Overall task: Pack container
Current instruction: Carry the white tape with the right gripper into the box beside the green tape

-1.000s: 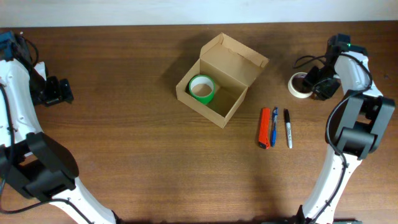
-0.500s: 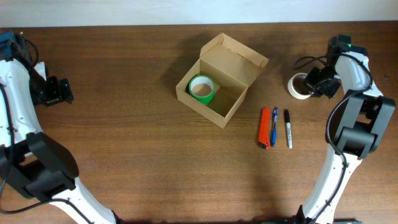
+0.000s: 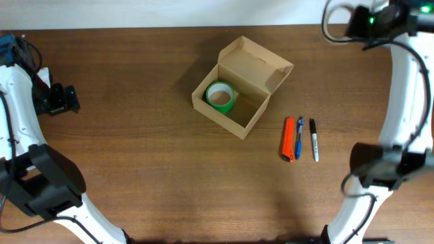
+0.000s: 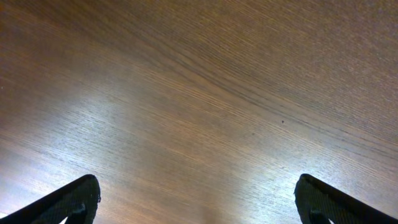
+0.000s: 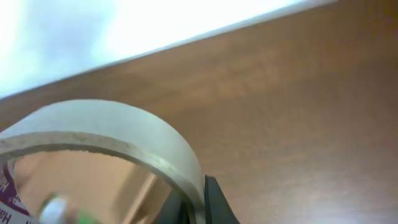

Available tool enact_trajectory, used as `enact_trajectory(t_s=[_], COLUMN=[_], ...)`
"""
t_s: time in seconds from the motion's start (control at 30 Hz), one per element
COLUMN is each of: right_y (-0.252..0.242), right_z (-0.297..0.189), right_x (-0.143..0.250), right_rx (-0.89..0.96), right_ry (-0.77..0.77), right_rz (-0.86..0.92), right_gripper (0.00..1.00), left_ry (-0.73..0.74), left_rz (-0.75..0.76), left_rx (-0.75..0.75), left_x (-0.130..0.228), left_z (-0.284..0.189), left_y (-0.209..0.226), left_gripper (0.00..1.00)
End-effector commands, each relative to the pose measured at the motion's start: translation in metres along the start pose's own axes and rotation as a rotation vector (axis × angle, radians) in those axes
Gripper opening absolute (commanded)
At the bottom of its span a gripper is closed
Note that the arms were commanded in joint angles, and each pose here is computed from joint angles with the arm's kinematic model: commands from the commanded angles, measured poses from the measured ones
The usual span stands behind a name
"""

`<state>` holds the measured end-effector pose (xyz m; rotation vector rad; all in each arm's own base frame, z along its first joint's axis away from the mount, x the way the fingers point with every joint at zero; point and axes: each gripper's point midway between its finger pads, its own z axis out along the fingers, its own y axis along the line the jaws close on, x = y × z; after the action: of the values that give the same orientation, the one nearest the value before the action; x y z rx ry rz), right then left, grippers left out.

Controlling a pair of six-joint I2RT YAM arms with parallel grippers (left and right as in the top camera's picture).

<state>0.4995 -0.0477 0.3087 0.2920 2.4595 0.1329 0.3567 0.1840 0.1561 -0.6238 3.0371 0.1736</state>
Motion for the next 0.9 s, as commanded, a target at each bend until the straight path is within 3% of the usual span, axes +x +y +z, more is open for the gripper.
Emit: enact_trajectory(t_s=[0.0,0.13,0.37,0.87], right_y=[0.058,0.096,0.173,0.171], right_z=[-0.044,-0.054,-0.044,0.072], right_x=[0.007,0.038,0.087,0.178], right_rx=[-0.055,-0.001,-0.107,-0.079], right_ry=[-0.042,0.016,0.094,0.389], right_rz=[-0.270,-0.456,-0.617,-0.670], right_gripper=[0.04,0.04,0.04,0.04], left_ry=[0.015,0.015,0.015,0.015], left_rz=[0.015,0.015,0.015,0.015], left_rx=[0.010,0.010,0.010,0.010], left_x=[0.001,0.001,0.001,0.001], left_z=[0.005,0.005,0.005,0.005], left_y=[-0.002,-0.002,-0.002,-0.002], left_gripper=[1.00,1.00,1.00,1.00])
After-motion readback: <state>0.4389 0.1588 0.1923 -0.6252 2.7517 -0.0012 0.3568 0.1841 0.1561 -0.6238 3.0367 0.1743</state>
